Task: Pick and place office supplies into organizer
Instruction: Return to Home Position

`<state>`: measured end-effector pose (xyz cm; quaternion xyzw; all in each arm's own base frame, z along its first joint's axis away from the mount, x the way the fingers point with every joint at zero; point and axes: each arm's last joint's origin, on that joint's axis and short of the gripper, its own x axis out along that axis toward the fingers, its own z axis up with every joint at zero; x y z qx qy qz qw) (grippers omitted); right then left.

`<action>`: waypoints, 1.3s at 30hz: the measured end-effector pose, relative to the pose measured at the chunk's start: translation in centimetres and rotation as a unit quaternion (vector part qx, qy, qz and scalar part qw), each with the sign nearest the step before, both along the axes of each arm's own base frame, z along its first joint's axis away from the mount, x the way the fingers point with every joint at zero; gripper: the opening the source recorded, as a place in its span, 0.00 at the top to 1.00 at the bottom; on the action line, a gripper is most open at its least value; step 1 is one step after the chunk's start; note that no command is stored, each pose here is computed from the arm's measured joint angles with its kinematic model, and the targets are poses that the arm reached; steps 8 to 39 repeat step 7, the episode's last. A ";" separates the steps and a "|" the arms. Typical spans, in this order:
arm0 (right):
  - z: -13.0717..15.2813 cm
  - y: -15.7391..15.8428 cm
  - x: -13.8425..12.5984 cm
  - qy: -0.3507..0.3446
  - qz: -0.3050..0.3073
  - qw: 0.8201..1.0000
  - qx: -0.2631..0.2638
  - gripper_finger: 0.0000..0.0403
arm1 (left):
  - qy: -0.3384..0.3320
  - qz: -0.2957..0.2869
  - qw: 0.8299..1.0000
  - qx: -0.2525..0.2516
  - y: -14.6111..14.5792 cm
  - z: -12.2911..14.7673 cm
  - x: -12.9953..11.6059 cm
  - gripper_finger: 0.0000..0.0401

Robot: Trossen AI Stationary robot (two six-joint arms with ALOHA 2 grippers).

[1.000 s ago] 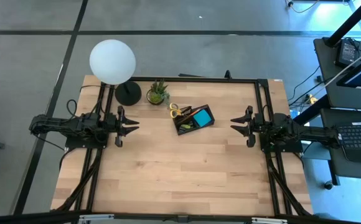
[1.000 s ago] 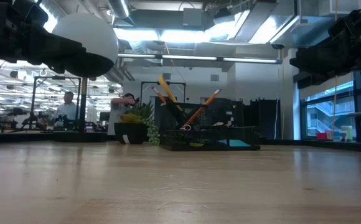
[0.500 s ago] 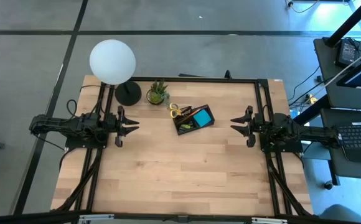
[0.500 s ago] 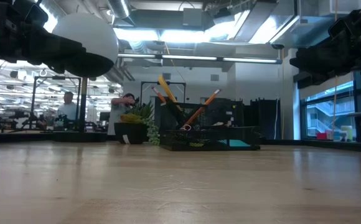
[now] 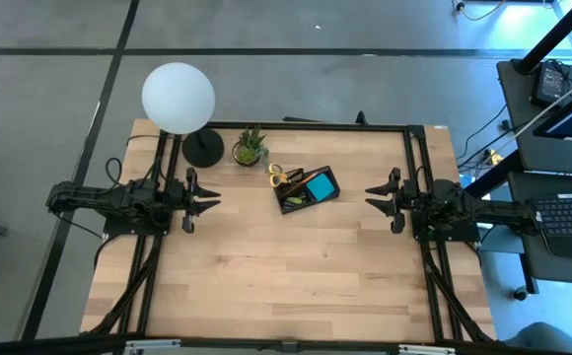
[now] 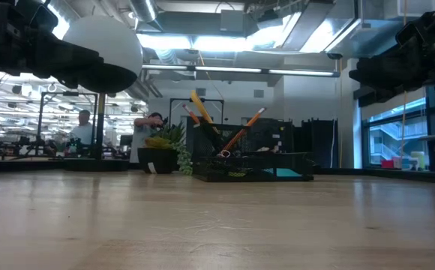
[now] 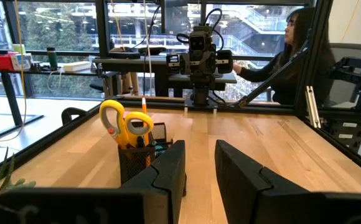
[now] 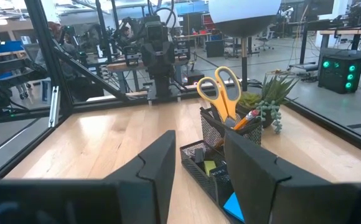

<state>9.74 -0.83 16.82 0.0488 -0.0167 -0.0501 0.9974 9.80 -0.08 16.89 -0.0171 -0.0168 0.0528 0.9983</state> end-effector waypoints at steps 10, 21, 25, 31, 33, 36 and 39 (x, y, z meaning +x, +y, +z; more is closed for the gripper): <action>0.0 0.0 0.0 0.000 0.000 1.000 0.001 0.65 | 0.000 0.000 1.000 0.000 0.0 0.0 0.0 0.80; 0.0 0.0 0.0 0.000 0.000 1.000 0.001 0.65 | 0.000 0.000 1.000 0.000 0.0 0.0 0.0 0.80; 0.0 0.0 0.0 0.000 0.000 1.000 0.001 0.65 | 0.000 0.000 1.000 0.000 0.0 0.0 0.0 0.80; 0.0 0.0 0.0 0.000 0.000 1.000 0.001 0.65 | 0.000 0.000 1.000 0.000 0.0 0.0 0.0 0.80; 0.0 0.0 0.0 0.000 0.000 1.000 0.001 0.65 | 0.000 0.000 1.000 0.000 0.0 0.0 0.0 0.80; 0.0 0.0 0.0 0.000 0.000 1.000 0.001 0.65 | 0.000 0.000 1.000 0.000 0.0 0.0 0.0 0.80; 0.0 0.0 0.0 0.000 0.000 1.000 0.001 0.65 | 0.000 0.000 1.000 0.000 0.0 0.0 0.0 0.80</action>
